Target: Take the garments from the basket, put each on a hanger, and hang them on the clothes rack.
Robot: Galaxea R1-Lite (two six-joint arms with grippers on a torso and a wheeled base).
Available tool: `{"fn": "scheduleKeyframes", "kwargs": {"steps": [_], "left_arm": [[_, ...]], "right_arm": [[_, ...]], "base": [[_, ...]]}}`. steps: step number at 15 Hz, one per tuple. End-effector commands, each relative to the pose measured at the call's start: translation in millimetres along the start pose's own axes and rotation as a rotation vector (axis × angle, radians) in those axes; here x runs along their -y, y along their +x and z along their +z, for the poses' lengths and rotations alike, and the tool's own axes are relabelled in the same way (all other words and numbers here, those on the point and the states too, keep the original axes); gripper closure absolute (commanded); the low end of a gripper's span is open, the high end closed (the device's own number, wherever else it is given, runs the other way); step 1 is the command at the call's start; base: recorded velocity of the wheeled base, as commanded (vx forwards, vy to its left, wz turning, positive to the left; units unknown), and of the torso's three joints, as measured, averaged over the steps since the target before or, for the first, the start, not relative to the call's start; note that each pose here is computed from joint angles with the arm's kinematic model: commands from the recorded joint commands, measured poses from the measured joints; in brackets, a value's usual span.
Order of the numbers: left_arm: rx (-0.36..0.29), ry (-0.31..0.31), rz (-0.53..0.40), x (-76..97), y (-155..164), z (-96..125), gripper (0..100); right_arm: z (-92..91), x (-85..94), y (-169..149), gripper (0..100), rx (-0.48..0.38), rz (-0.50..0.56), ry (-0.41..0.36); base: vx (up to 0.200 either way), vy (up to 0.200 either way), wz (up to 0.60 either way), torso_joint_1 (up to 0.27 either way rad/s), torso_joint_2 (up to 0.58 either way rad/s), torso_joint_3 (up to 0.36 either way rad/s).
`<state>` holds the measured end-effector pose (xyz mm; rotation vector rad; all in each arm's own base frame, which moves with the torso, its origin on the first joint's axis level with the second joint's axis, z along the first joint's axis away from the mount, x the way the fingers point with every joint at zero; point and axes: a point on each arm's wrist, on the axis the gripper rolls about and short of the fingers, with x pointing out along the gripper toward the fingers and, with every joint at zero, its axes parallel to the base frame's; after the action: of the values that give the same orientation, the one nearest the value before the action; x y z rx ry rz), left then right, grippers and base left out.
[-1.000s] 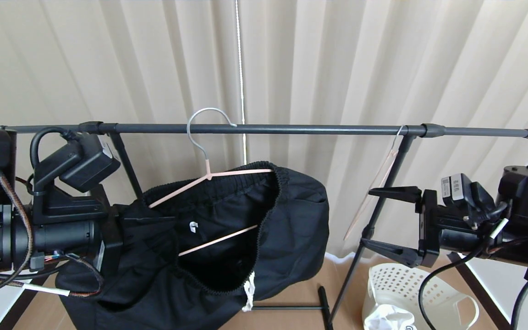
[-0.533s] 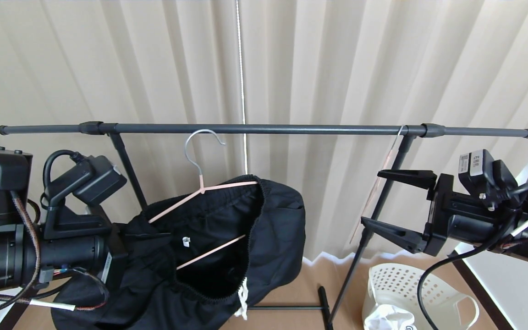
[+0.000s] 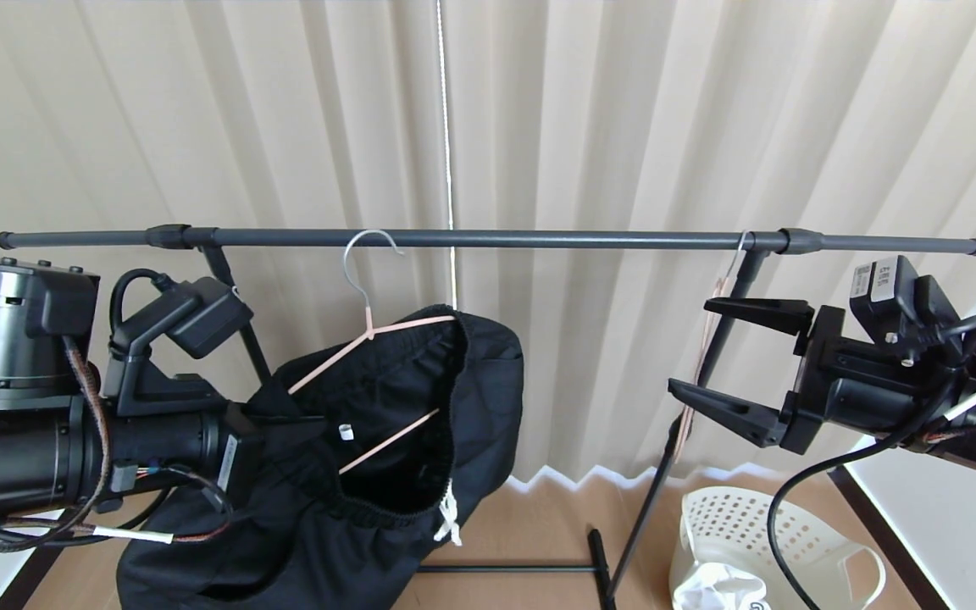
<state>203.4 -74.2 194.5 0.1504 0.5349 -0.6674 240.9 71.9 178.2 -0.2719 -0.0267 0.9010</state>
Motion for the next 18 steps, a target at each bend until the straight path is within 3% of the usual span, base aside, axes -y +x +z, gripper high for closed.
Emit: {"fn": "scheduleKeyframes", "kwargs": {"steps": [1, 8, 10, 13, 18], "left_arm": [[-0.016, -0.012, -0.003, -5.0, 12.6, 5.1, 100], [-0.052, -0.139, 0.071, -23.4, 55.4, 24.2, 100], [-0.027, -0.184, 0.098, -30.5, 69.1, 36.0, 100], [0.004, -0.203, 0.125, -39.4, 87.6, 48.9, 100], [-0.009, -0.230, 0.160, -53.2, 123.6, 54.6, 100]], "right_arm": [[-2.9, 1.5, 2.5, 0, -0.010, -0.006, 0.005], [-9.9, 5.8, 9.0, 0, -0.037, -0.029, 0.019], [-10.5, 7.7, 10.3, 0, -0.036, -0.032, 0.018], [-10.5, 7.7, 10.3, 0, -0.036, -0.032, 0.018], [-10.7, 7.8, 10.5, 0, -0.036, -0.032, 0.018]], "base": [[0.000, 0.000, 0.00, 0.000, 0.00, 0.000], [0.000, 0.000, 0.00, 0.000, 0.00, 0.000], [0.000, 0.000, 0.00, 0.000, 0.00, 0.000], [0.000, 0.000, 0.00, 0.000, 0.00, 0.000], [0.000, 0.000, 0.00, 0.000, 0.00, 0.000]]}}
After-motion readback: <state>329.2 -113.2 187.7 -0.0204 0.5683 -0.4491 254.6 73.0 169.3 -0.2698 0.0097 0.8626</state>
